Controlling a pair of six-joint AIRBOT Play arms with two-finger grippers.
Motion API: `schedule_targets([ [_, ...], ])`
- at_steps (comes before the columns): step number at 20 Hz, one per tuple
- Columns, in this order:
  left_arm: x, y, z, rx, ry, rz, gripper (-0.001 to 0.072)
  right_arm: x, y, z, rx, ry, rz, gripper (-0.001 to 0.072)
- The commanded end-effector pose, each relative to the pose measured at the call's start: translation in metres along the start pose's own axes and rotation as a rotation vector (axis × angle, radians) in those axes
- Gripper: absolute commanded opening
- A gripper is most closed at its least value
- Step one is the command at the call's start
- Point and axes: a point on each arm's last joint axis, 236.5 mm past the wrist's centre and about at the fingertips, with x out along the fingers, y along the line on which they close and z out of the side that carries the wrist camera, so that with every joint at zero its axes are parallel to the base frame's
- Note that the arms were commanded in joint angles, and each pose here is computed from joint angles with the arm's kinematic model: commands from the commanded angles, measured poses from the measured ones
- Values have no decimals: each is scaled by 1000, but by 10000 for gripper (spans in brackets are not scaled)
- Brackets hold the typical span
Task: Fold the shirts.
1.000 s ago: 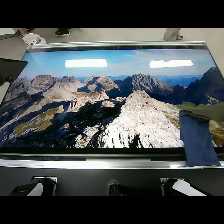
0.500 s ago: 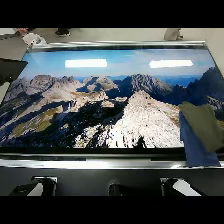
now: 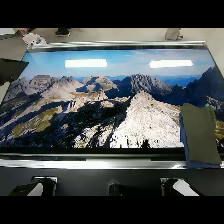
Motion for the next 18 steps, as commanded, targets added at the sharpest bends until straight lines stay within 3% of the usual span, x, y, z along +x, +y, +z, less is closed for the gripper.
schedule_targets([
  [1,10,37,9,119,35,195,20,-95,82,87,-215,-443,174,565],
  [4,25,107,-7,350,243,588,22,-168,215,80,-491,-705,320,567],
  [6,46,125,-41,432,398,670,32,-156,296,19,-612,-623,432,572],
  [7,58,127,-71,410,500,654,119,-135,322,-15,-662,-522,446,586],
  [8,65,129,-102,375,608,637,301,-111,336,-48,-700,-406,432,655],
  [9,65,132,-137,297,724,645,446,-90,343,-73,-724,-304,408,677],
  [13,72,125,-187,137,806,583,456,-48,329,-116,-791,-78,292,677],
  [18,77,122,-186,147,788,571,454,-45,315,-109,-797,-84,225,677],
])
